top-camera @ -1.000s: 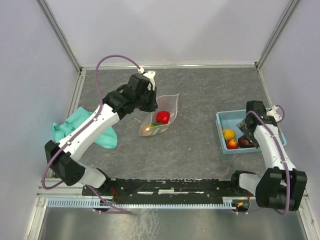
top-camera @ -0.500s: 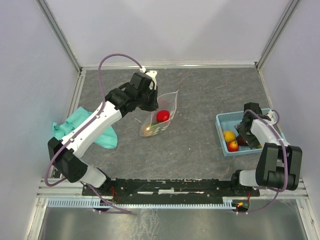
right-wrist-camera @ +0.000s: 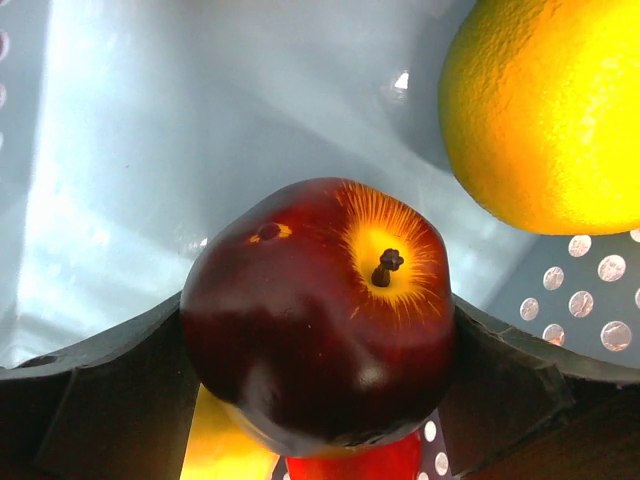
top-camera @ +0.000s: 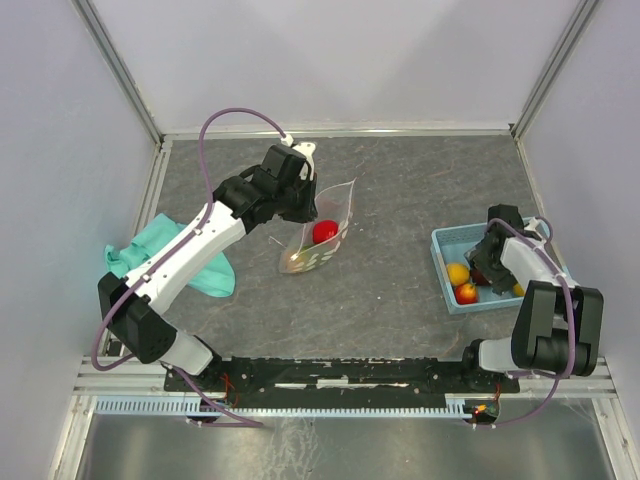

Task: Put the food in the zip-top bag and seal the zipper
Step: Pick up the fake fruit from the bin, then place the fake fruit in the zipper food storage bag.

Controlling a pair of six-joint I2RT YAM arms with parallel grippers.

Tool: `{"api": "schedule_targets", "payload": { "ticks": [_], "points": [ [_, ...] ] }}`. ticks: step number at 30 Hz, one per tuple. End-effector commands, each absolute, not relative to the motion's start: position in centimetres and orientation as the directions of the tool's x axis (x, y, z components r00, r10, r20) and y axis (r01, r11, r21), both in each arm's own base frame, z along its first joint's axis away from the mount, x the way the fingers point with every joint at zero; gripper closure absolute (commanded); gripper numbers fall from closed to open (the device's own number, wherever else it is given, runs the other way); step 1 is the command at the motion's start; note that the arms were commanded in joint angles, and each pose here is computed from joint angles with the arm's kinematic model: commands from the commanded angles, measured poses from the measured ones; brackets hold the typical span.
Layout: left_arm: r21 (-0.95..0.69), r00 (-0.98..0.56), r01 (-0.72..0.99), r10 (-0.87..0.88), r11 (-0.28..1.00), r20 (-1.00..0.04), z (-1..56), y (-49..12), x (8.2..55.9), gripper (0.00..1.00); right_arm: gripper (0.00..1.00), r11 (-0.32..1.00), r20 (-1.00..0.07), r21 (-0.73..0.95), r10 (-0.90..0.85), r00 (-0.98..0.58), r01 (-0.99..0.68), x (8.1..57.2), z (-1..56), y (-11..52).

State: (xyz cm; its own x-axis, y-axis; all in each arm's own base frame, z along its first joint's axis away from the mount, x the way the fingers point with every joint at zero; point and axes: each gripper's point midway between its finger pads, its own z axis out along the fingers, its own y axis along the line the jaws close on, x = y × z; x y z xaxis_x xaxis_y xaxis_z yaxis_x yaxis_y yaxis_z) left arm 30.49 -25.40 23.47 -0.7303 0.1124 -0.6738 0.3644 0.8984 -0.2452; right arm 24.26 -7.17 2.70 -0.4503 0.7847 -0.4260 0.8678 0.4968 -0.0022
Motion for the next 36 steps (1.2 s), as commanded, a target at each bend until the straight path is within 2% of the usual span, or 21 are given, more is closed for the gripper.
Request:
{"api": "schedule_targets", "payload": {
  "ticks": [1, 10, 21, 27, 36],
  "points": [
    [-0.243, -0.673, 0.393, 0.098, 0.887, -0.733, 26.2, -25.6, 31.4, 0.97, 0.33, 0.549, -0.482, 0.077, 0.751, -0.451, 0.832, 26.2, 5.5, -7.3],
    [-0.242, -0.661, 0.411, 0.105, 0.879, -0.743, 26.8, -25.7, 31.3, 0.97, 0.43, 0.616, -0.553, 0.140, 0.698, -0.455, 0.775, 27.1, 9.8, -7.3],
    [-0.261, -0.654, 0.436, 0.105, 0.861, -0.749, 27.3, -26.4, 31.2, 0.97, 0.44, 0.751, -0.684, 0.261, 0.588, -0.433, 0.607, 29.2, 19.2, -4.4],
    [-0.265, -0.647, 0.448, 0.105, 0.854, -0.755, 27.6, -26.5, 31.1, 0.97, 0.44, 0.834, -0.744, 0.324, 0.516, -0.425, 0.446, 30.4, 23.8, -0.3],
    [-0.264, -0.648, 0.449, 0.107, 0.854, -0.754, 27.5, -26.6, 31.1, 0.97, 0.43, 0.887, -0.791, 0.455, 0.444, -0.421, 0.080, 32.1, 30.0, 9.5]
  ]
}}
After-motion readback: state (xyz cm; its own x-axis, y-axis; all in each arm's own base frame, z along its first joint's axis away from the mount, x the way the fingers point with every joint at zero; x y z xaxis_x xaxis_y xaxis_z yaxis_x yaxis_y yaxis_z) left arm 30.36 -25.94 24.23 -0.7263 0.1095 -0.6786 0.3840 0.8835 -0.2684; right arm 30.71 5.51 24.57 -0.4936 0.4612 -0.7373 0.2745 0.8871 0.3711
